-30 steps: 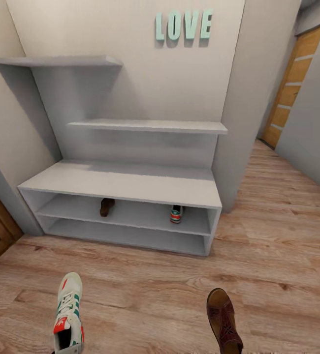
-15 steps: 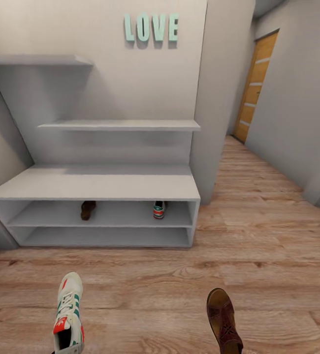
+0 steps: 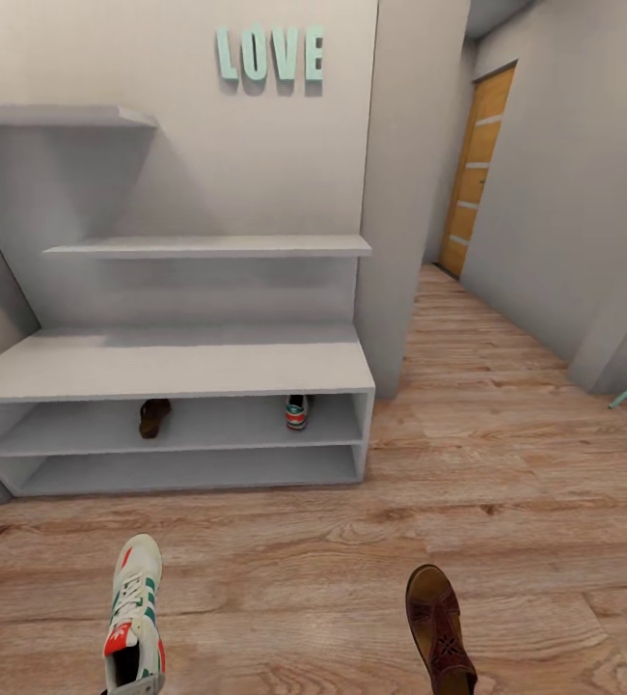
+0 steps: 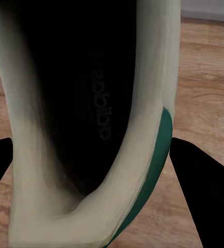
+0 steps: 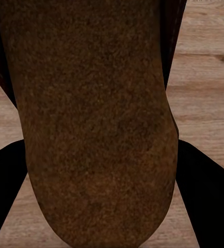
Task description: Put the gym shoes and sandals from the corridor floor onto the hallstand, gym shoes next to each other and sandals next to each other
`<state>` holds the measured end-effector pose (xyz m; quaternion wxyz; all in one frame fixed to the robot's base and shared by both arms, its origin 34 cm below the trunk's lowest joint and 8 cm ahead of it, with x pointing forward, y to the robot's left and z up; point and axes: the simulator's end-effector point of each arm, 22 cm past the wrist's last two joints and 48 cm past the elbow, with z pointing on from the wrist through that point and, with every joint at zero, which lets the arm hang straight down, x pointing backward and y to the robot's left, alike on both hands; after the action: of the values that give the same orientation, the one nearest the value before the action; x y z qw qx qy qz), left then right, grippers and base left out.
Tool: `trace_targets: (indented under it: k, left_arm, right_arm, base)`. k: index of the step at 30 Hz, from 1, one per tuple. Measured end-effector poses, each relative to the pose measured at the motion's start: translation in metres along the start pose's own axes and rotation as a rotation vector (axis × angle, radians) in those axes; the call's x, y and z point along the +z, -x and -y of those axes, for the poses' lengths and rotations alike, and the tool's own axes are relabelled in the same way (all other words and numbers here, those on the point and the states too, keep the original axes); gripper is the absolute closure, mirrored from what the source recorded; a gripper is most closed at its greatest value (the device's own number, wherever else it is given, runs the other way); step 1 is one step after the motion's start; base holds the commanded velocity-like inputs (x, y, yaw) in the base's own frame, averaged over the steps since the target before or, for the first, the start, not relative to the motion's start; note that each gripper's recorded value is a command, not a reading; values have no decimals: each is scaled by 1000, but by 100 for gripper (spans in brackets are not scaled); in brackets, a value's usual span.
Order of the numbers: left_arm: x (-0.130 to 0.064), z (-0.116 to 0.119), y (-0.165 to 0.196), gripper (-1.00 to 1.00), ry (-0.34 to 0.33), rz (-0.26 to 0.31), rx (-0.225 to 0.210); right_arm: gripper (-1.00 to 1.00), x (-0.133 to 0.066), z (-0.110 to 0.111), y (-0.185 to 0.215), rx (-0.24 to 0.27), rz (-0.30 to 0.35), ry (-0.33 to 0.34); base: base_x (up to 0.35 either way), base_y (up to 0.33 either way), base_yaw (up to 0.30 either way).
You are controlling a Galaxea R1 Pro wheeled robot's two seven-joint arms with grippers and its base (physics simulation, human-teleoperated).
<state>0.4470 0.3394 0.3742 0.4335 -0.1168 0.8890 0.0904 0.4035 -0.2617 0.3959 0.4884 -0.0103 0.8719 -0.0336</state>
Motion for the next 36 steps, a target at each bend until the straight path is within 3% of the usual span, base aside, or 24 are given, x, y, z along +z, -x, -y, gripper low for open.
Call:
trace_targets:
  k: [13, 20, 21, 22, 23, 24, 25, 29, 33, 36]
  left_arm:
    - [0, 1, 0, 100, -5, -2, 4]
    - [3, 17, 3, 100, -73, -2, 87]
    - [17, 25, 3, 100, -89, -82, 116]
    - [26, 30, 12, 100, -97, -101, 120]
    - [31, 32, 16, 100, -102, -111, 118]
    - [42, 44, 26, 100, -132, -143, 122]
    - [58, 62, 50, 100, -180, -167, 119]
    - [81, 93, 92, 100, -258, -240, 92]
    - [93, 110, 123, 100, -283, -267, 91]
    - [102, 123, 156, 100, -299, -284, 90]
  right_arm:
    - [100, 1, 4, 2, 5, 6, -16]
    - [100, 3, 9, 8, 2, 20, -24]
    - [100, 8, 50, 19, -23, 43, -86]
    - [100, 6, 94, 23, 2, 54, -183]
    - [100, 7, 93, 24, -17, 50, -172]
    - [100, 5, 121, 24, -2, 38, -239]
    - [100, 0, 164, 23, 31, 12, -342]
    - [100, -4, 226, 25, 9, -71, -431]
    - [100, -7, 262, 30, -11, -116, -464]
    - [100, -14, 294, 33, 38, -143, -501]
  base:
    - [0, 0, -1]
    - [0, 0, 0]
    - [0, 0, 0]
    - [0, 0, 0]
    - [0, 0, 0]
    - [0, 0, 0]
    - [0, 0, 0]
    - [0, 0, 0]
    - [0, 0, 0]
    - [0, 0, 0]
